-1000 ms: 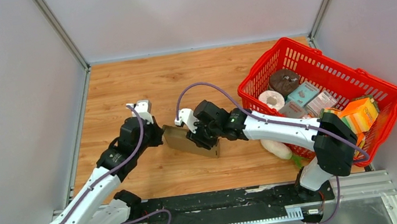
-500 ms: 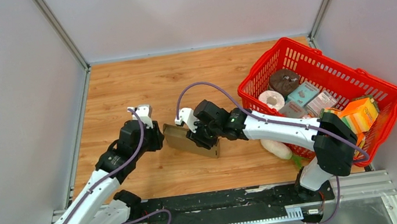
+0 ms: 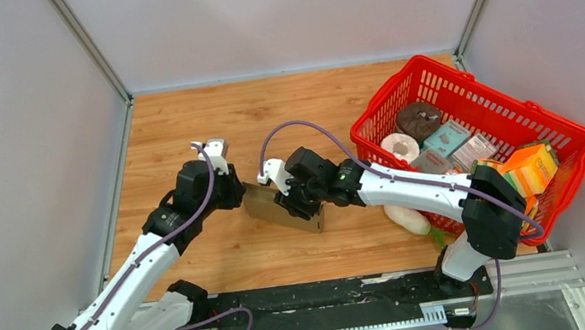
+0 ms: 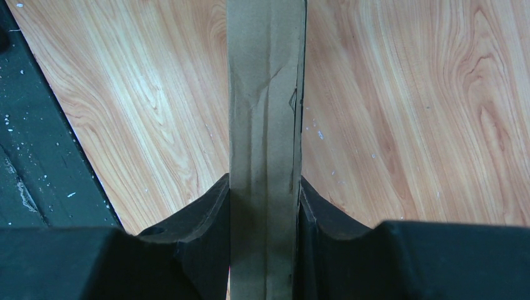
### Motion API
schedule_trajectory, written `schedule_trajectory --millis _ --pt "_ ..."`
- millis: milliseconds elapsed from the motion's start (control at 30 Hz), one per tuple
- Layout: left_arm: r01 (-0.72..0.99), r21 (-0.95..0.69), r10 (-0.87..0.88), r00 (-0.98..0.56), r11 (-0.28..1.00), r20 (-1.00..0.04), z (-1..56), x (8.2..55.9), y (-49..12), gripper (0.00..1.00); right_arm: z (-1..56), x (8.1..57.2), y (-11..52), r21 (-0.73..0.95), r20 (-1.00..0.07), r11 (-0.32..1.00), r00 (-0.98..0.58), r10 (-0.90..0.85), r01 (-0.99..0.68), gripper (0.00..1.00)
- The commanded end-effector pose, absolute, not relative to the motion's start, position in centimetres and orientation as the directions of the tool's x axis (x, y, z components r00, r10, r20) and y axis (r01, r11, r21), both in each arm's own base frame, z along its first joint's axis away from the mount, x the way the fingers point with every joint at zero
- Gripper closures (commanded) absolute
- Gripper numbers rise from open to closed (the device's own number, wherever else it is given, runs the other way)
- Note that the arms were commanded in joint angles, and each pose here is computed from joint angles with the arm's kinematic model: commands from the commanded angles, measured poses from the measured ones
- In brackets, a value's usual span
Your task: Fold the paper box
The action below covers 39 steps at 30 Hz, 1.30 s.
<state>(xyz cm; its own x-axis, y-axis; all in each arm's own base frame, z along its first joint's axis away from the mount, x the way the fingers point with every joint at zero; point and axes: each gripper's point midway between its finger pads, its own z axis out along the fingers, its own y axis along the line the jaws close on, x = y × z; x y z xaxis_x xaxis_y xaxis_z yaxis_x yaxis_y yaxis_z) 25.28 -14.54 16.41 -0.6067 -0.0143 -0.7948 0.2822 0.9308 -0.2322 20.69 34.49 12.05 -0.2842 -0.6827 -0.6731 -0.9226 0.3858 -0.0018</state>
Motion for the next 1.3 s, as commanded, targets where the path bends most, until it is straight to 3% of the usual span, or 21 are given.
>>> schedule_trajectory --millis 0,267,533,700,867,933,1033,1267 --pt "0.303 -0.221 -0.016 -0.558 0.927 -0.830 18.5 26.3 -14.7 0.68 11.4 20.6 34.1 0.004 -0.645 0.399 -0.307 -0.700 -0.917 0.72" --pt "0.298 -0.204 0.004 -0.572 0.933 -0.820 17.8 26.6 -14.7 0.71 11.5 20.6 34.1 0.006 -0.647 0.399 -0.308 -0.698 -0.917 0.73" --pt "0.291 -0.213 -0.012 -0.564 0.933 -0.826 17.9 26.8 -14.8 0.87 11.5 20.5 34.2 0.009 -0.647 0.397 -0.308 -0.698 -0.918 0.73" --pt "0.291 -0.222 -0.023 -0.560 0.931 -0.828 18.4 26.8 -14.9 0.78 11.3 20.5 34.2 0.010 -0.643 0.397 -0.310 -0.700 -0.918 0.73" --pt "0.282 -0.222 -0.023 -0.570 0.933 -0.822 18.1 26.9 -14.8 0.87 11.2 20.5 34.2 0.011 -0.642 0.396 -0.310 -0.701 -0.918 0.73" --pt "0.276 -0.221 -0.026 -0.569 0.935 -0.822 18.1 26.9 -14.8 0.87 11.2 20.5 34.2 0.011 -0.642 0.396 -0.310 -0.701 -0.918 0.73" --pt "0.271 -0.217 -0.028 -0.566 0.938 -0.824 18.3 27.0 -14.6 0.79 11.1 20.5 34.2 0.013 -0.639 0.395 -0.312 -0.703 -0.918 0.73" --pt "0.256 -0.214 -0.037 -0.558 0.943 -0.829 19.1 27.3 -14.4 0.81 11.0 20.4 34.3 0.016 -0.638 0.395 -0.314 -0.703 -0.918 0.73"
